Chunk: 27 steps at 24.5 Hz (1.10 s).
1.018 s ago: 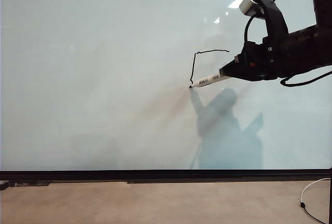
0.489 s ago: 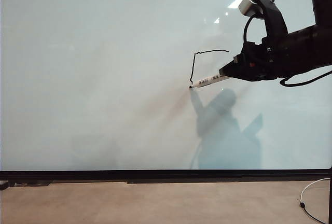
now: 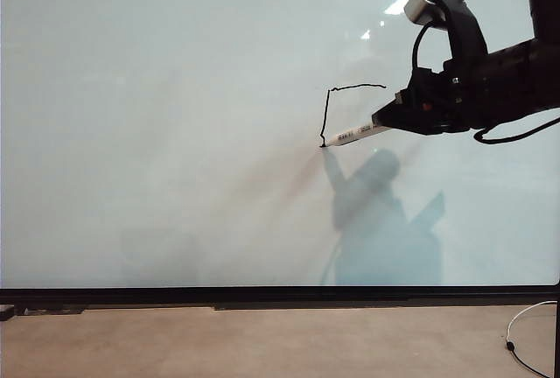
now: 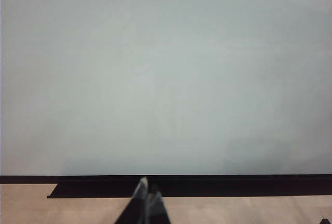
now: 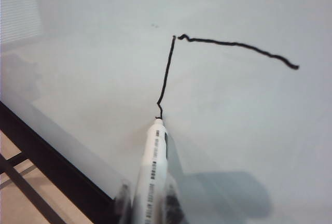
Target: Pick up the pen on the shelf to the right of the whiteboard and draw a rectangle.
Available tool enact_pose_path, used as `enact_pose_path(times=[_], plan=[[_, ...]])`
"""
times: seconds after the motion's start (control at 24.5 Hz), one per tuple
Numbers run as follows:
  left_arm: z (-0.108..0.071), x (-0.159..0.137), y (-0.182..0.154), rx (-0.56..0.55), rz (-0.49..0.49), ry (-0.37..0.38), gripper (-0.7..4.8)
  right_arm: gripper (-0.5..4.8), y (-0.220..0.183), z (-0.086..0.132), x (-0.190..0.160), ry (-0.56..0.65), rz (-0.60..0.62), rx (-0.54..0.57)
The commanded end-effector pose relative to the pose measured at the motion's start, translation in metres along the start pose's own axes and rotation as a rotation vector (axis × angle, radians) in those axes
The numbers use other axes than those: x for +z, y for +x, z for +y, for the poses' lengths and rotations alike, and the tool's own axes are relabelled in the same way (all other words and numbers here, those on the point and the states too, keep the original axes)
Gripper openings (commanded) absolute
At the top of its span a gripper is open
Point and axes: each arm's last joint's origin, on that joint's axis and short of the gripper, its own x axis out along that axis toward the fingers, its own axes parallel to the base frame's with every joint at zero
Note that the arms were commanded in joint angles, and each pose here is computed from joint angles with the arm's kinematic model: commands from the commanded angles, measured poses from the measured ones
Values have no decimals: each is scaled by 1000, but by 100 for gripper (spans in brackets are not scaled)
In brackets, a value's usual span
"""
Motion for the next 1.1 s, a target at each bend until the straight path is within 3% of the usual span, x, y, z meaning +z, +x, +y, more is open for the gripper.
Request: enact_pose_path(times=[0.04, 1.1], plan=[[0, 2, 0, 0, -9, 5, -4, -6, -3, -3, 5, -20, -31, -36], [0, 2, 0, 0, -9, 5, -5, -6, -24, -16, 4, -30, -11, -138]])
